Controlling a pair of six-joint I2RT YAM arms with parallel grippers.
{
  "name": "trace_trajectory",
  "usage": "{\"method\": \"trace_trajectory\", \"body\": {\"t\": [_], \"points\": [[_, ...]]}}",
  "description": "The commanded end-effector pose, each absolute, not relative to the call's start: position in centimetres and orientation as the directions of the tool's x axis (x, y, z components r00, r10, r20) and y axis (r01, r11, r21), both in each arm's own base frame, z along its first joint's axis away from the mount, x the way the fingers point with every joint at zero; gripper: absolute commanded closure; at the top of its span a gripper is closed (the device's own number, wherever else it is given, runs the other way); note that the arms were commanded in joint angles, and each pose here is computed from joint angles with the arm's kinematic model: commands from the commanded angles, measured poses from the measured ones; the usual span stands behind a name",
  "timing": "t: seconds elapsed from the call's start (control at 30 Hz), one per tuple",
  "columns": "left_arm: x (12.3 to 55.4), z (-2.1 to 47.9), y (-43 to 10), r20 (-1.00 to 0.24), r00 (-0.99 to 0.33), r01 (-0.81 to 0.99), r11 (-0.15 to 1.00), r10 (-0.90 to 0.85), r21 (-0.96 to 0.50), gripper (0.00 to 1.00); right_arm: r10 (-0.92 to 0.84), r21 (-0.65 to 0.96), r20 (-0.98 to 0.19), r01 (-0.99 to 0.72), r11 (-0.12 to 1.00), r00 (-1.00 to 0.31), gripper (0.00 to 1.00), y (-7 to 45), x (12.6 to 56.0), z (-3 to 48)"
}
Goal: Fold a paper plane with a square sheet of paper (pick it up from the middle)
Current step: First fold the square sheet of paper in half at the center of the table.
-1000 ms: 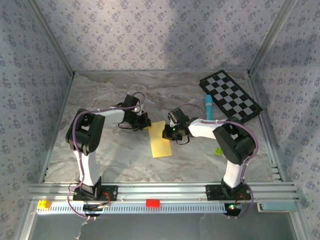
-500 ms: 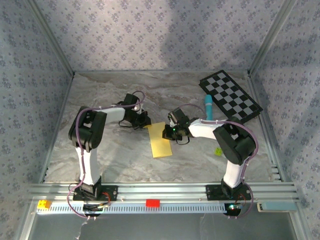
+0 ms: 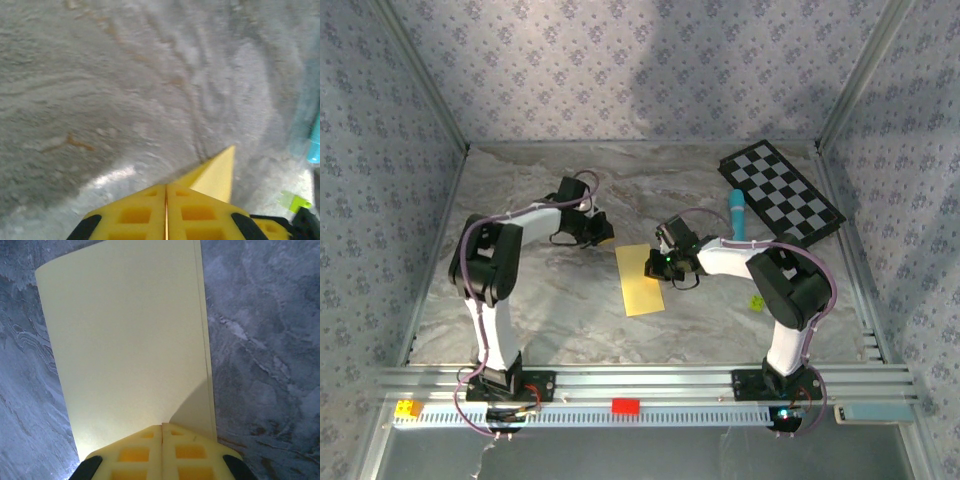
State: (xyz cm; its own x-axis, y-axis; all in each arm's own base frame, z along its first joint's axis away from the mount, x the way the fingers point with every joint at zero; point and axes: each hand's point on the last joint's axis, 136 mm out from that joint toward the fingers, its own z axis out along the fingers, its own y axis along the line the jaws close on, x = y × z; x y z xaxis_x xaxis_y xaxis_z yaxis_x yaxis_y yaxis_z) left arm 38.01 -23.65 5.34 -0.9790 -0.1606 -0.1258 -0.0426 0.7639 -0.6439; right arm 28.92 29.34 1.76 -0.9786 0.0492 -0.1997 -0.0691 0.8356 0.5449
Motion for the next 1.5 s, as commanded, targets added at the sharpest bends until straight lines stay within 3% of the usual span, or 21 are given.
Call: {"method": "trace_trajectory", "body": {"t": [0.0, 0.2, 0.4, 0.63, 1.47], "points": [[36.6, 8.8, -25.1, -0.18, -0.976, 0.035, 0.728, -0.123, -0.685, 0.91, 0.042, 0.308, -0.019, 0.034, 0.951, -0.999, 1.0, 23.7, 24.0, -4.3], [33.3, 6.9, -27.7, -0.115, -0.993, 0.059, 0.689, -0.035, -0.723, 0.92, 0.043, 0.304, -0.013, 0.037, 0.952, -0.999, 1.0, 23.7, 23.9, -4.5], [32.6, 3.1, -27.2, -0.062, -0.997, 0.016, 0.721, -0.037, -0.693, 0.93, 0.044, 0.299, -0.012, 0.038, 0.954, -0.999, 1.0, 23.5, 23.8, -4.6], [34.0, 0.1, -24.8, -0.043, -0.991, -0.07, 0.756, -0.128, -0.651, 0.94, 0.047, 0.296, -0.011, 0.042, 0.954, -0.999, 1.0, 23.4, 23.7, -4.7], [39.0, 0.5, -21.7, -0.034, -0.949, -0.24, 0.791, -0.313, -0.562, 0.95, 0.038, 0.297, -0.013, 0.032, 0.954, -0.999, 1.0, 23.3, 23.5, -4.6]]}}
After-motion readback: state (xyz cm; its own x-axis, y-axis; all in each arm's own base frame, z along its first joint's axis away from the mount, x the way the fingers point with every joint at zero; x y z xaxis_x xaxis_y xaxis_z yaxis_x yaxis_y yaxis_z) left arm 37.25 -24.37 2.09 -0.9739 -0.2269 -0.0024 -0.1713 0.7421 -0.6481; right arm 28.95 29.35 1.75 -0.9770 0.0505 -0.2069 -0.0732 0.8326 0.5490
